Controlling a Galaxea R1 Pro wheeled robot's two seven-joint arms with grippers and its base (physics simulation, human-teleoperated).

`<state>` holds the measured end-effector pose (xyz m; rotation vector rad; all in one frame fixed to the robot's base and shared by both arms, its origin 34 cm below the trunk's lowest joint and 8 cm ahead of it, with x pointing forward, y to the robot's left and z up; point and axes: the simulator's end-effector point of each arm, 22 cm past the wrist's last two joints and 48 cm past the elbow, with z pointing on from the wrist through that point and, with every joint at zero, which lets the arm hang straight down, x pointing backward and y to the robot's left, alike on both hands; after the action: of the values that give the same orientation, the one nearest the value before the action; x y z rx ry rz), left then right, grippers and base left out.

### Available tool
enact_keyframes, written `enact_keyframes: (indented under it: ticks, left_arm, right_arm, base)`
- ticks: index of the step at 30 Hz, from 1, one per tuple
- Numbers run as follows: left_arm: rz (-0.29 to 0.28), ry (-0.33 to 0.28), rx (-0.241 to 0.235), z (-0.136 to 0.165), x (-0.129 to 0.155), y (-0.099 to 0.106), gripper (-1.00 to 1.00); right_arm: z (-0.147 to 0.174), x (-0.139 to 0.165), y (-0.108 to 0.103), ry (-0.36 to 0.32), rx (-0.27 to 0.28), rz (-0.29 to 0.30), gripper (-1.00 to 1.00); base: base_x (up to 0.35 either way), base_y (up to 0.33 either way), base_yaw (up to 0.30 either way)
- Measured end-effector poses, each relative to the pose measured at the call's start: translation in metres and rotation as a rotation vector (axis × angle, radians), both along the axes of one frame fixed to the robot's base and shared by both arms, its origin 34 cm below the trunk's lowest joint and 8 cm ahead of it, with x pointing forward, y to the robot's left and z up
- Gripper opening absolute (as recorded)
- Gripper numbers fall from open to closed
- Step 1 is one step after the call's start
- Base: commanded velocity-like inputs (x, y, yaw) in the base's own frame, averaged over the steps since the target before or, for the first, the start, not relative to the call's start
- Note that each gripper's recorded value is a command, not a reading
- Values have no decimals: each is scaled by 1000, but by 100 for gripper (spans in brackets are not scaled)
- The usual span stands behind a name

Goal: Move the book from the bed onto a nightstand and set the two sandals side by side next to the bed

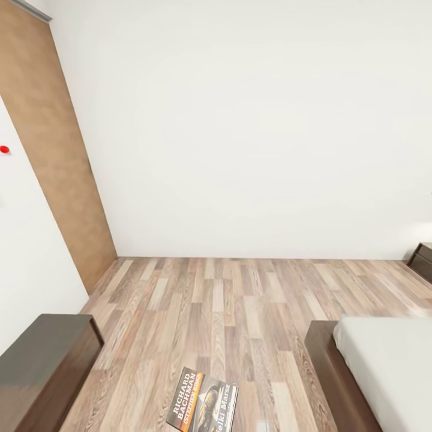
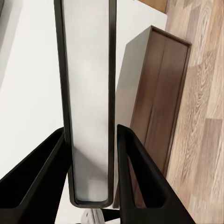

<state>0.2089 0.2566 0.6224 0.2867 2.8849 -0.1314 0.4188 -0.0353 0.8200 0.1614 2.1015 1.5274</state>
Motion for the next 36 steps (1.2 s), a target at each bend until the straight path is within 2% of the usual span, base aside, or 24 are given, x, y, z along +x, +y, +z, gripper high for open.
enact_keyframes:
  ticks: [15, 25, 36]
  left_arm:
    - [-3, -3, 0, 0, 1, 0, 100]
    - [-3, -3, 0, 0, 0, 0, 100]
    - [-3, -2, 0, 0, 0, 0, 100]
  right_arm:
    - [0, 0, 0, 0, 0, 0, -100]
    - [0, 0, -1, 0, -1, -1, -100]
    - [0, 0, 0, 0, 1, 0, -100]
  base:
    - [338, 0, -8]
    - [338, 0, -127]
    - [338, 0, -31]
